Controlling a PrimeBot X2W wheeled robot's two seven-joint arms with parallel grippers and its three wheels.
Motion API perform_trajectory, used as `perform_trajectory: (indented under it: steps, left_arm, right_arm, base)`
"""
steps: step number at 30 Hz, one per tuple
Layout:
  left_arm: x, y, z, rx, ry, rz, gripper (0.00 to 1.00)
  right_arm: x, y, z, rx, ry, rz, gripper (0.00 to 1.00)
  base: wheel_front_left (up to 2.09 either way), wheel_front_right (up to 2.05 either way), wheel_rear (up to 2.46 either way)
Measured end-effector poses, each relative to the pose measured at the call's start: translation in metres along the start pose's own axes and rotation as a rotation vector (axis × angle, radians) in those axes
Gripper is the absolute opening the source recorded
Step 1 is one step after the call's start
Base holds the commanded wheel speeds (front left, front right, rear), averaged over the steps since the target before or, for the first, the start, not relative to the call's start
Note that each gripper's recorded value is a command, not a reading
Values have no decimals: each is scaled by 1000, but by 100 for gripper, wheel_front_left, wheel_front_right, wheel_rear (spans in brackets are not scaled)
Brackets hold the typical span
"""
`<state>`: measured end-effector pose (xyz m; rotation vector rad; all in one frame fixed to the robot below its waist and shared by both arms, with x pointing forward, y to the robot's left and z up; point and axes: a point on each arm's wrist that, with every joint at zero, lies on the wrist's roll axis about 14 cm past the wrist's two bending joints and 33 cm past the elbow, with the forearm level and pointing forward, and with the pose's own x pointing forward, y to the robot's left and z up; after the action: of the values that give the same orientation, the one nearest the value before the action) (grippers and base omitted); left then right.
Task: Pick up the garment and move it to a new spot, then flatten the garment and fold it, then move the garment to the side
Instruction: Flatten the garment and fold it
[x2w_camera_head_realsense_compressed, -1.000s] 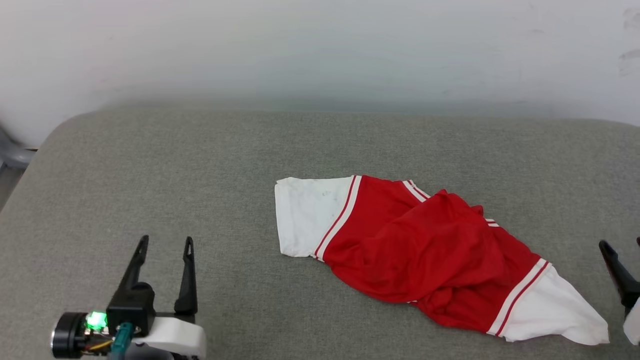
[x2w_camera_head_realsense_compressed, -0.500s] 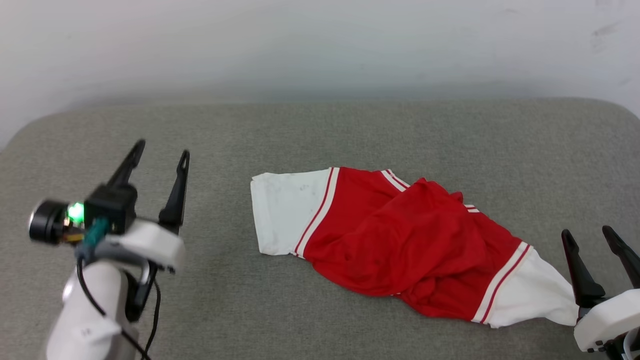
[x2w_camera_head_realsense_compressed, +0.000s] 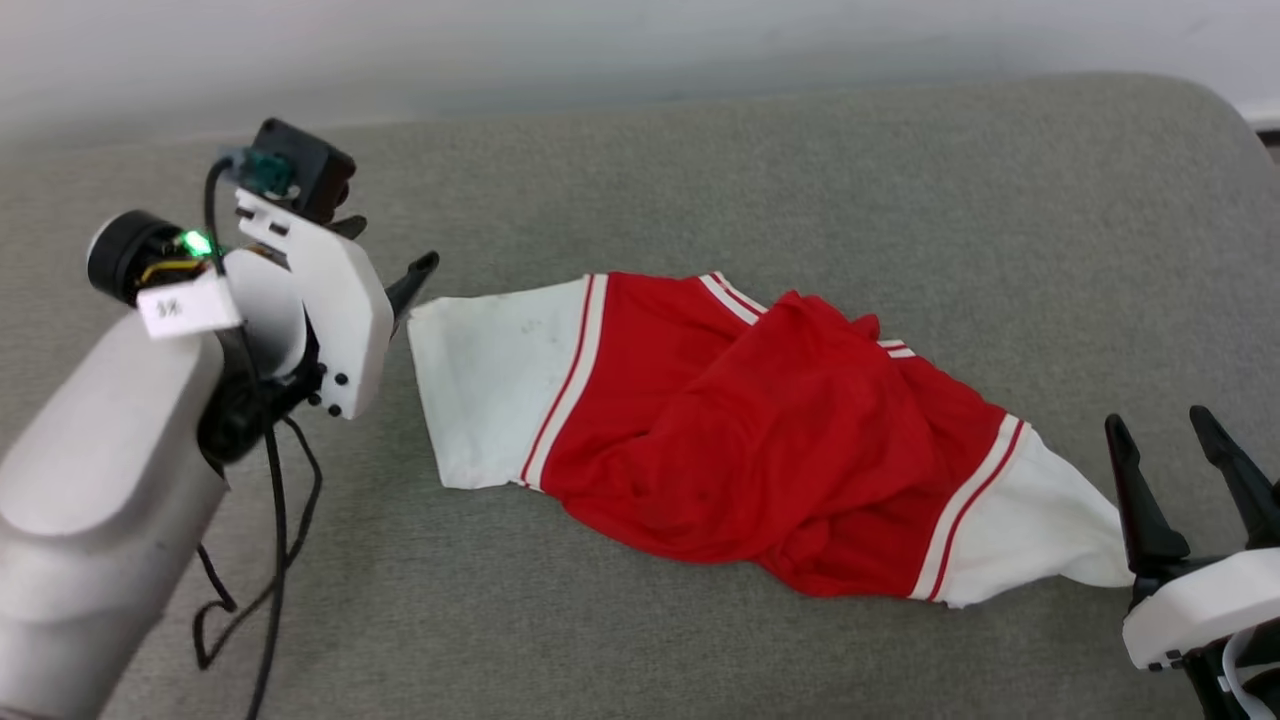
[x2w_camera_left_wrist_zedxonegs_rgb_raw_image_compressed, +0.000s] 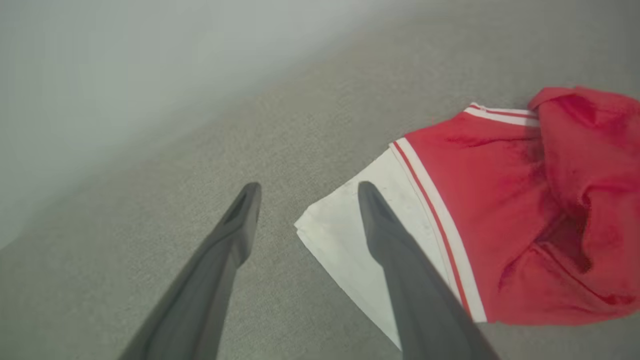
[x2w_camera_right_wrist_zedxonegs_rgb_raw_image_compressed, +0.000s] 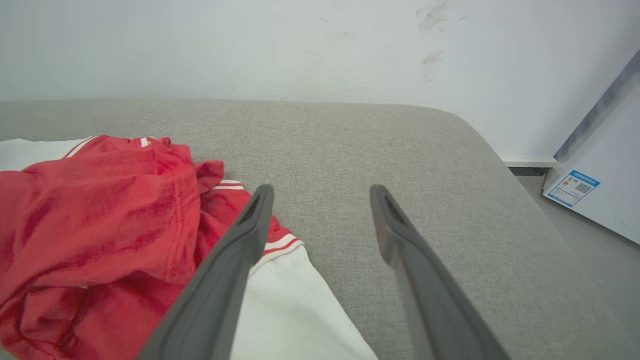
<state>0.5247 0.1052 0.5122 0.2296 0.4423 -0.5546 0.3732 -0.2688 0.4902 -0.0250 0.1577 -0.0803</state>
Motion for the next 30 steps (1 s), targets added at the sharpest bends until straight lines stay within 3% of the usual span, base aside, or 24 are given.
perform_trajectory:
  steps: [9, 25, 26, 27, 30]
  left_arm:
    - [45, -4, -52, 24, 368, -113, 100]
    - [81, 1, -128, 44, 687, -190, 100]
    - [81, 1, -130, 45, 692, -192, 55]
    - [80, 1, -130, 47, 697, -194, 0]
    - [78, -1, -130, 50, 681, -198, 0]
  right_arm:
    - [15, -8, -15, -2, 36, -42, 100]
    - [31, -22, -38, -14, 87, -95, 100]
    - [31, -22, -39, -14, 88, -96, 100]
    - [32, -22, -39, -14, 89, -97, 100]
    - [35, -21, -35, -13, 77, -92, 100]
  base:
    - [0, 0, 0]
    - [0, 0, 0]
    - [0, 0, 0]
    - [0, 0, 0]
    - [0, 0, 0]
